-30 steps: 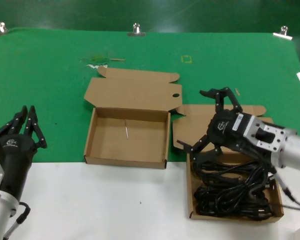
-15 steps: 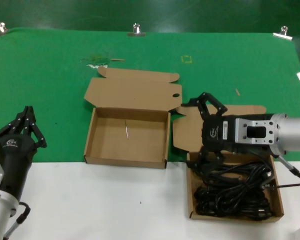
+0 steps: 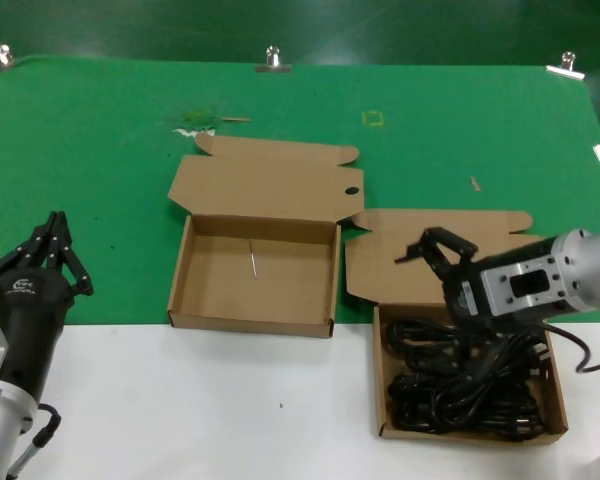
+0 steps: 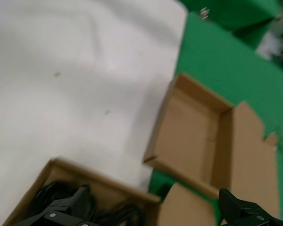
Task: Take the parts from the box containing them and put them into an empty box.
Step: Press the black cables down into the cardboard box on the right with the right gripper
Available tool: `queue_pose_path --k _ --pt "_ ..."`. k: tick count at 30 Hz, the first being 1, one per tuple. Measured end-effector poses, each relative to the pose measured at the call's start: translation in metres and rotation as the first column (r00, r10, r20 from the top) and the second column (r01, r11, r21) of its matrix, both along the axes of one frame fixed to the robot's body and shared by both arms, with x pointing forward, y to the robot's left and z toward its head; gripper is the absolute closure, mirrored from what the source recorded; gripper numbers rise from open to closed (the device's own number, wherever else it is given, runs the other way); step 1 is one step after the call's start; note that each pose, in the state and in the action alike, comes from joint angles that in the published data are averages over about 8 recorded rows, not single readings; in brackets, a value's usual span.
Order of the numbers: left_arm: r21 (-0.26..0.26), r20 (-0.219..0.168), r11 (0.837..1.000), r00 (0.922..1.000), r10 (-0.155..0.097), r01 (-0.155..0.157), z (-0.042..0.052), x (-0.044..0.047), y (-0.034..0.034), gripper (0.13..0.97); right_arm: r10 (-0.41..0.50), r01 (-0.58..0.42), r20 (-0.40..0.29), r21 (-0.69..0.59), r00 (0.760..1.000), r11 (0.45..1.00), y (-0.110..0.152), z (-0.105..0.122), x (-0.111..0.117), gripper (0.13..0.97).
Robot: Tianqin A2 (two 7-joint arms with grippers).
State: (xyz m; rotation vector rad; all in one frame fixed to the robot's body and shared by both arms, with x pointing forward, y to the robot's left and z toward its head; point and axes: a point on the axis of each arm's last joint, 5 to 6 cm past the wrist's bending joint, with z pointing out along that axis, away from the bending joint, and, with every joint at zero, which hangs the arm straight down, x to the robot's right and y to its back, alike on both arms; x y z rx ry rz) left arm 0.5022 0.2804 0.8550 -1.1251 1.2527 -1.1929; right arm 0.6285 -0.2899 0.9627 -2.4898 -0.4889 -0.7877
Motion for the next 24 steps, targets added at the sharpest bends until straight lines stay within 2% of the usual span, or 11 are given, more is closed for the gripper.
queue_pose_path --k 15,24 --pt "0.0 0.0 1.0 1.0 0.0 0.0 0.0 0.0 0.0 0.946 0.01 -0.027 -0.078 -0.218 0.997 0.976 -0.022 0.013 0.012 0.13" --pt "0.0 0.0 1.0 1.0 0.0 0.0 0.0 0.0 0.0 0.946 -0.006 -0.031 -0.123 -0.294 0.992 0.955 -0.034 0.018 0.014 0.13"
